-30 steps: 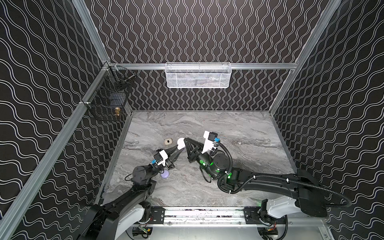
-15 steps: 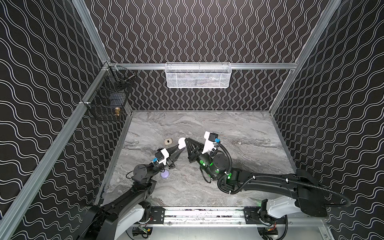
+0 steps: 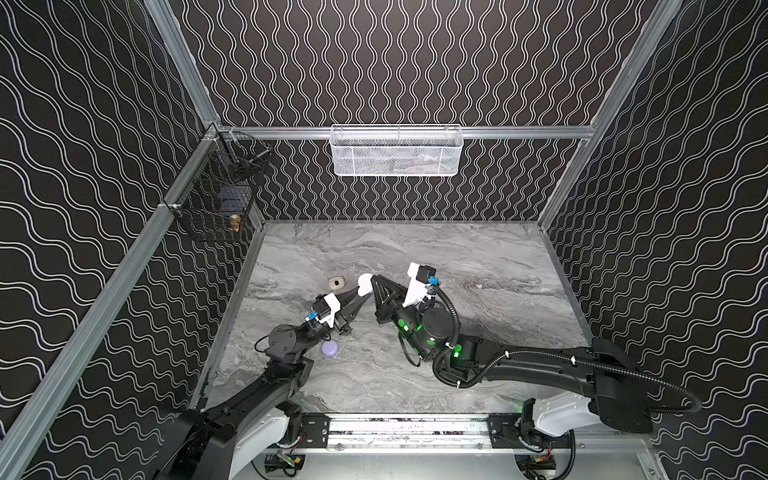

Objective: Insert the wireless bluetooth earbuds into the charging case
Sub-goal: 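Lower the earbud stem into the open case with the right gripper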

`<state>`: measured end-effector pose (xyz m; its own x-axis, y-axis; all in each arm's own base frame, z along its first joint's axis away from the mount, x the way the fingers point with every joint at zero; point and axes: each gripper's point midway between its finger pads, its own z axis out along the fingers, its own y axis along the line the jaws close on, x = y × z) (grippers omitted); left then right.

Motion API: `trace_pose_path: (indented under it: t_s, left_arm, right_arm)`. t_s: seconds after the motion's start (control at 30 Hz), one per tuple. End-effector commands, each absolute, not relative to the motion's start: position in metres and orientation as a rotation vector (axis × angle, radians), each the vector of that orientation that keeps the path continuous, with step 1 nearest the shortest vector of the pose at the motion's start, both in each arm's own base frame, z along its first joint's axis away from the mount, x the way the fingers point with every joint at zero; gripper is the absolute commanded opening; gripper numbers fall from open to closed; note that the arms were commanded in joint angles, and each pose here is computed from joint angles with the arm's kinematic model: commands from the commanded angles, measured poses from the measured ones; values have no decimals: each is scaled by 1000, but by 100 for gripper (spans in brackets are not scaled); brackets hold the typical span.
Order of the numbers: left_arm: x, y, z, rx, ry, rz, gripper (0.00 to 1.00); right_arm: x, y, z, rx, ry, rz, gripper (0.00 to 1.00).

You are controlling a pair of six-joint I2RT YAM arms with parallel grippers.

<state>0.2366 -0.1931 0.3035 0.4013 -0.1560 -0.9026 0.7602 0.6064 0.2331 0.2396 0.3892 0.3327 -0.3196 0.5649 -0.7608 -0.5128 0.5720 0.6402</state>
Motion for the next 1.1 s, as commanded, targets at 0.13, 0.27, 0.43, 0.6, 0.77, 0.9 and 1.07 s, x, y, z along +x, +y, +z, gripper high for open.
trace_pose_path:
  t_s: [0.13,0.27,0.43,0.6,0.77,0.9,1.07]
  left_arm:
    - [254,-184,309,632,1040,-587,0]
    - [258,-183,308,628,1055,-580,0]
    - [255,-184,310,635,1038,-588,0]
    - [248,-185,312,646,1002,-603,0]
    - [245,-187,312,659,992,-612,0]
    - [244,-187,313,658,988,-615,0]
    - [243,-187,314,660,982,-617,0]
  right_arm:
    - [235,393,324,8,1593,1059,8]
    - [236,392,323,14,1598,1053,9]
    - [236,393,320,18,1604,1052,14]
    - [236,394,319,15,1606,1052,18]
    - [236,395,320,13,1603,1059,20]
    - [235,395,320,11,1602,1062,24]
    - [235,396,321,7,1601,1064,28]
